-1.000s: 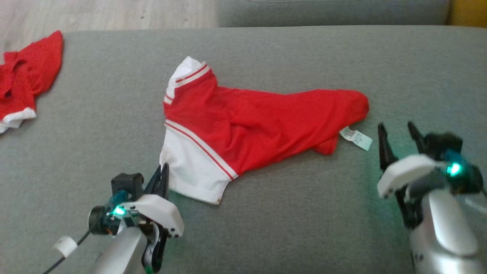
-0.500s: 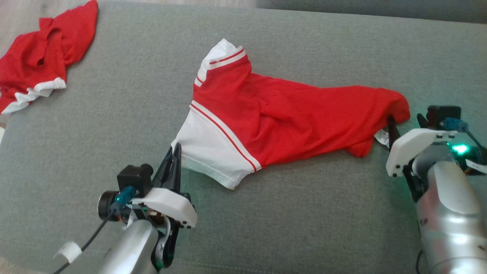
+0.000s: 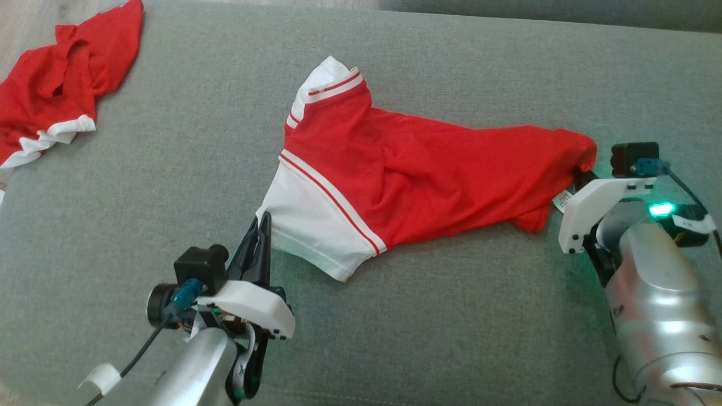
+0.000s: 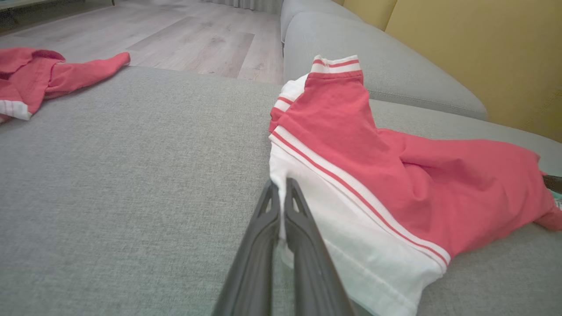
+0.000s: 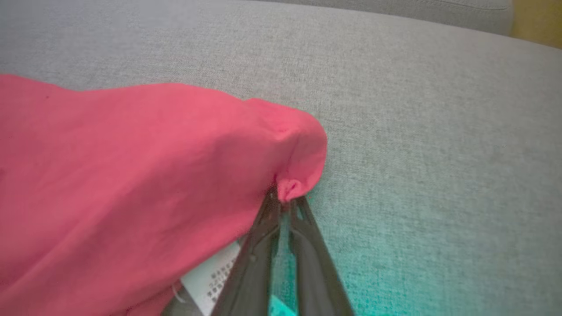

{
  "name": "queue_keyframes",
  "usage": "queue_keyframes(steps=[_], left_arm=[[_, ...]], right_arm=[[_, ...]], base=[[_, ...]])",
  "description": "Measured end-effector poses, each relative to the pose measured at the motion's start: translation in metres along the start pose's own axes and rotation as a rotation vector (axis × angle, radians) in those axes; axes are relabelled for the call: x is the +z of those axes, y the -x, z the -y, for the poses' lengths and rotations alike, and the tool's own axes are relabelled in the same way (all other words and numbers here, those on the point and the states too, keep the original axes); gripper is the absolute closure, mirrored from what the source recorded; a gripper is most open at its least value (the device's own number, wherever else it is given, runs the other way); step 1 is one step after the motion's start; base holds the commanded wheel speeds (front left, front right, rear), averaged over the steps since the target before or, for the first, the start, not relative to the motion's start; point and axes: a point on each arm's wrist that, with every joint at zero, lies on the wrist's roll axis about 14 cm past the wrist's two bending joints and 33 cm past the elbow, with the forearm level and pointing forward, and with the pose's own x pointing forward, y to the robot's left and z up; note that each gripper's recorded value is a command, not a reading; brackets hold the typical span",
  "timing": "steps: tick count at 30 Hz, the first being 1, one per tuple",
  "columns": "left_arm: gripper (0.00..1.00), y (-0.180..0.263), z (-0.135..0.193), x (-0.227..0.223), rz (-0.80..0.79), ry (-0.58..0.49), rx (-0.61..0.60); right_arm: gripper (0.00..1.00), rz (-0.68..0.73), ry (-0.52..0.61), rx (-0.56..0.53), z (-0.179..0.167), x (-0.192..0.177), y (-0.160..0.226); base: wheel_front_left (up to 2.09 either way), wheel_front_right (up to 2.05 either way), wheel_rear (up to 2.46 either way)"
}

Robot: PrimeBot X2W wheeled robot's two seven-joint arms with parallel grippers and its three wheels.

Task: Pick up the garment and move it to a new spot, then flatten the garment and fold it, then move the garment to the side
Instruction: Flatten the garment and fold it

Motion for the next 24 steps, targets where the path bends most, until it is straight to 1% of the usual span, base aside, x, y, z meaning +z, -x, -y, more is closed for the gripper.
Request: queue_keyframes(steps=[4, 7, 8, 10, 15, 18, 20, 22, 24], left_arm=[[1.0, -0.001, 0.002, 0.004, 0.012, 0.007, -0.006], [1.0, -0.001, 0.003, 0.021, 0.064, 0.083, -0.01], [1.0, -0.001, 0.003, 0.021, 0.064, 0.083, -0.01], [1.0, 0.0, 0.004, 0.037, 0.11, 0.137, -0.022], [1.0, 0.01, 0.014, 0.096, 0.275, 0.246, -0.086], [1.0, 0.023, 0.024, 0.135, 0.373, 0.272, -0.144], [1.0, 0.036, 0.03, 0.16, 0.434, 0.262, -0.188], [1.0, 0.052, 0.038, 0.188, 0.504, 0.281, -0.238], [1.0, 0.07, 0.047, 0.215, 0.563, 0.28, -0.289]], right_arm=[[1.0, 0.037, -0.017, -0.002, 0.002, 0.003, 0.003], [1.0, 0.129, -0.075, -0.006, 0.004, 0.022, 0.01], [1.0, 0.129, -0.075, -0.006, 0.004, 0.022, 0.01], [1.0, 0.195, -0.103, -0.003, 0.004, 0.039, 0.016], [1.0, 0.351, -0.149, 0.01, 0.003, 0.078, 0.04], [1.0, 0.468, -0.169, 0.025, 0.002, 0.111, 0.061], [1.0, 0.561, -0.175, 0.042, 0.001, 0.137, 0.081], [1.0, 0.662, -0.181, 0.063, 0.001, 0.164, 0.106], [1.0, 0.744, -0.202, 0.089, 0.004, 0.184, 0.132]], base=[[0.0, 0.0, 0.0], [0.0, 0.0, 0.0], [0.0, 0.0, 0.0], [0.0, 0.0, 0.0], [0.0, 0.0, 0.0], [0.0, 0.0, 0.0], [0.0, 0.0, 0.0], [0.0, 0.0, 0.0], [0.0, 0.0, 0.0]])
